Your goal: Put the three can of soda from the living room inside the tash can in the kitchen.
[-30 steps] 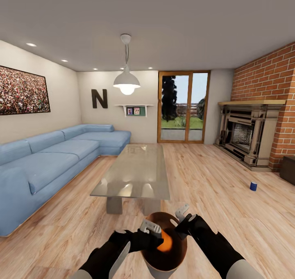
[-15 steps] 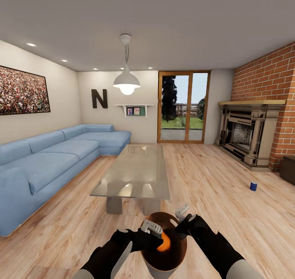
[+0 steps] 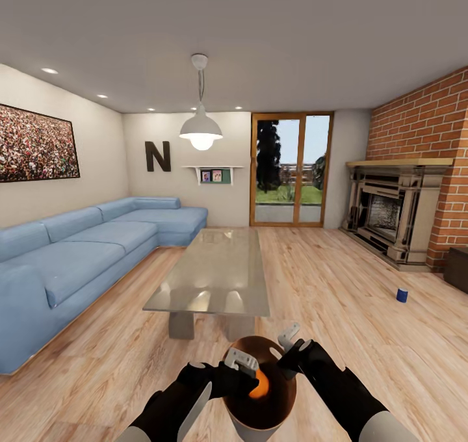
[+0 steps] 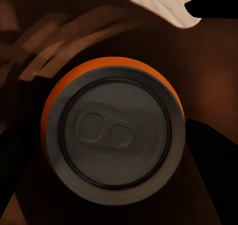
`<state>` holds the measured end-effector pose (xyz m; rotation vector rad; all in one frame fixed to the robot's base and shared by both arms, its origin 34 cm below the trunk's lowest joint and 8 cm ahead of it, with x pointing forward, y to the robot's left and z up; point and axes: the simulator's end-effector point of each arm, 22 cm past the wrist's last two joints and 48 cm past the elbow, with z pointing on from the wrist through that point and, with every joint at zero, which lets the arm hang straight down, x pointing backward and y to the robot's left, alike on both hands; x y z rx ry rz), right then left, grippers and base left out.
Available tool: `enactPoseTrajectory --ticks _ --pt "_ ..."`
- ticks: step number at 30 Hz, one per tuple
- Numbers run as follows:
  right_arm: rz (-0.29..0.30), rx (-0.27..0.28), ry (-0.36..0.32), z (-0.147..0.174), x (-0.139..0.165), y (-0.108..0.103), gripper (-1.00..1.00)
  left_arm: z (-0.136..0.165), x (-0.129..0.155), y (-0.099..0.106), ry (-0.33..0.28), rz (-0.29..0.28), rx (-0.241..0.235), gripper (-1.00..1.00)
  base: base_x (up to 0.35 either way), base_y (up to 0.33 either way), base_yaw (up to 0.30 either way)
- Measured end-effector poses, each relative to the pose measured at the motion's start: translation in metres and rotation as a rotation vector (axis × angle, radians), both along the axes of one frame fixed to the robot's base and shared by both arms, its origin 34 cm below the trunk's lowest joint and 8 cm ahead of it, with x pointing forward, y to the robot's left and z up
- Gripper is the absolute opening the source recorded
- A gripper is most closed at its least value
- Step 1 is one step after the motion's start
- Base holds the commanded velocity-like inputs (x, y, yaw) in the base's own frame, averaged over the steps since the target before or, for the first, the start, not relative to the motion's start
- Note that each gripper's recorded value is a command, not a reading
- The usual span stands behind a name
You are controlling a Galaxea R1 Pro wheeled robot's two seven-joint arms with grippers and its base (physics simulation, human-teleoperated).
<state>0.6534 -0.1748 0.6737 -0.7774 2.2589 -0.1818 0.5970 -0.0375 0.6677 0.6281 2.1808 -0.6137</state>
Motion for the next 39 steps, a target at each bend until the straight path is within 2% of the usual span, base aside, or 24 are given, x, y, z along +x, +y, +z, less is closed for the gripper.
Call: enactPoseTrajectory --ticks 11,12,16,39 --pt "-0.001 0.002 0.001 0.0 -0.0001 0.0003 -1.0 0.0004 0.0007 0.0005 -0.001 0.005 0.002 -1.0 0.0 0.0 0.0" --pt "-0.001 0.002 0.001 0.0 -0.0001 0.0003 -1.0 0.0004 0.0006 0.0004 -0.001 0.004 0.002 1.0 0.0 0.0 0.0" --pt "-0.001 -0.004 -0.002 0.0002 0.0004 -0.0009 -1.0 0.0018 -0.0061 -0.0069 0.011 -0.033 -0.023 1.0 0.0 0.0 0.0" --pt "-0.002 0.009 0.004 -0.0005 -0.0007 0.0012 -1.0 0.0 -0.0059 -0.0056 0.013 -0.03 -0.018 1.0 0.0 0.0 0.0"
